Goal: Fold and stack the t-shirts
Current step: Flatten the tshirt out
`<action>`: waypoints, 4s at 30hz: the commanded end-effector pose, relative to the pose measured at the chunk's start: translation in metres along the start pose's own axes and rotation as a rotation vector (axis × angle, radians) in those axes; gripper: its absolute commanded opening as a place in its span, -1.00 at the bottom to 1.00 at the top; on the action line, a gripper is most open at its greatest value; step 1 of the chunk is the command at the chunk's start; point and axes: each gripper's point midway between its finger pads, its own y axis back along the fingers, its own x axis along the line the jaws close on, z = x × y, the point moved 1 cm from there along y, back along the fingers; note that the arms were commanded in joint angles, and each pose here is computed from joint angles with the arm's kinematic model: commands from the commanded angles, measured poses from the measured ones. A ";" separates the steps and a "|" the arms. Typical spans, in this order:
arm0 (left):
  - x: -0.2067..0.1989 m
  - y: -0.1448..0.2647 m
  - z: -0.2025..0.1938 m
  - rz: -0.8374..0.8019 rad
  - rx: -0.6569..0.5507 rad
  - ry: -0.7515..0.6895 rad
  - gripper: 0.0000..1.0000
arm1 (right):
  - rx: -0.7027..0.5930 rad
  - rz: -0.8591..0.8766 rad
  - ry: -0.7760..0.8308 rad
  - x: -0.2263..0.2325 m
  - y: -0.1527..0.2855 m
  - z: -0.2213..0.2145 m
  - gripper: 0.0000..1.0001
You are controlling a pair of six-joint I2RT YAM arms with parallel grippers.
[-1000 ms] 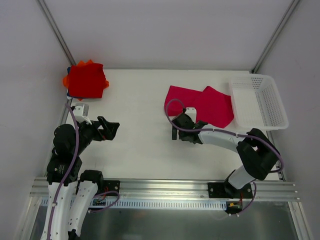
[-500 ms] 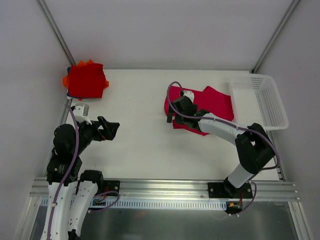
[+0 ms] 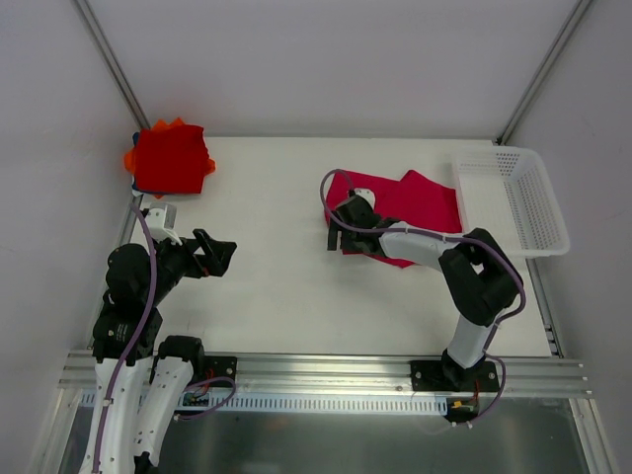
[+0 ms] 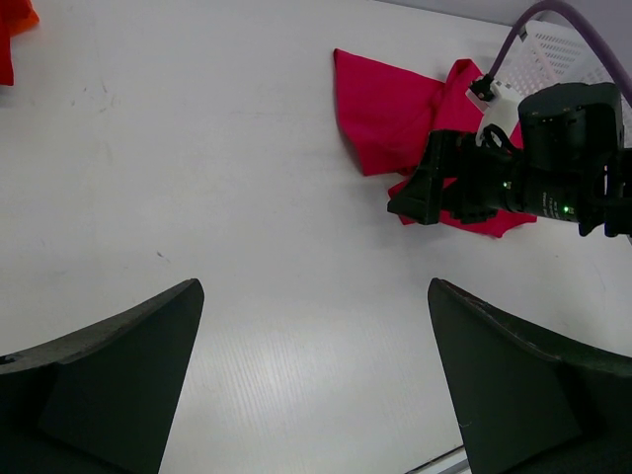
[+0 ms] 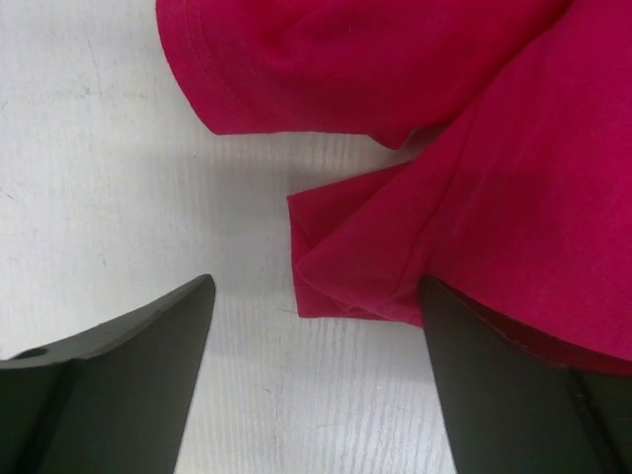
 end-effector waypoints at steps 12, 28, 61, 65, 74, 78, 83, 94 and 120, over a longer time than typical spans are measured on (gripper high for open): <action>-0.006 -0.001 0.008 -0.037 -0.026 -0.029 0.98 | 0.037 0.045 -0.036 0.003 -0.016 -0.009 -0.99; -0.007 0.001 0.009 -0.040 -0.036 -0.029 0.98 | -0.172 0.129 0.169 0.060 0.150 0.086 -0.99; -0.009 0.001 0.009 -0.054 -0.038 -0.033 0.98 | -0.472 -0.185 0.003 -0.127 0.323 0.032 -0.99; -0.011 0.000 0.008 -0.070 -0.030 -0.032 0.98 | -0.454 -0.217 0.009 -0.126 0.314 0.027 -0.99; -0.060 -0.040 -0.039 -0.323 0.341 0.157 0.98 | -0.491 -0.235 -0.047 -0.143 0.309 0.018 -0.99; -0.083 -0.063 -0.087 -0.291 0.515 0.090 0.98 | -0.484 -0.249 -0.049 -0.144 0.303 0.015 -0.99; -0.114 -0.072 -0.185 -0.227 0.783 -0.140 0.98 | -0.464 -0.253 -0.032 -0.144 0.300 0.010 -0.99; -0.077 -0.088 -0.262 -0.106 0.869 -0.265 0.95 | -0.458 -0.209 -0.069 -0.155 0.299 -0.003 -0.99; -0.073 -0.111 -0.285 -0.182 0.815 -0.264 0.85 | -0.414 -0.231 -0.028 -0.142 0.282 -0.009 -0.99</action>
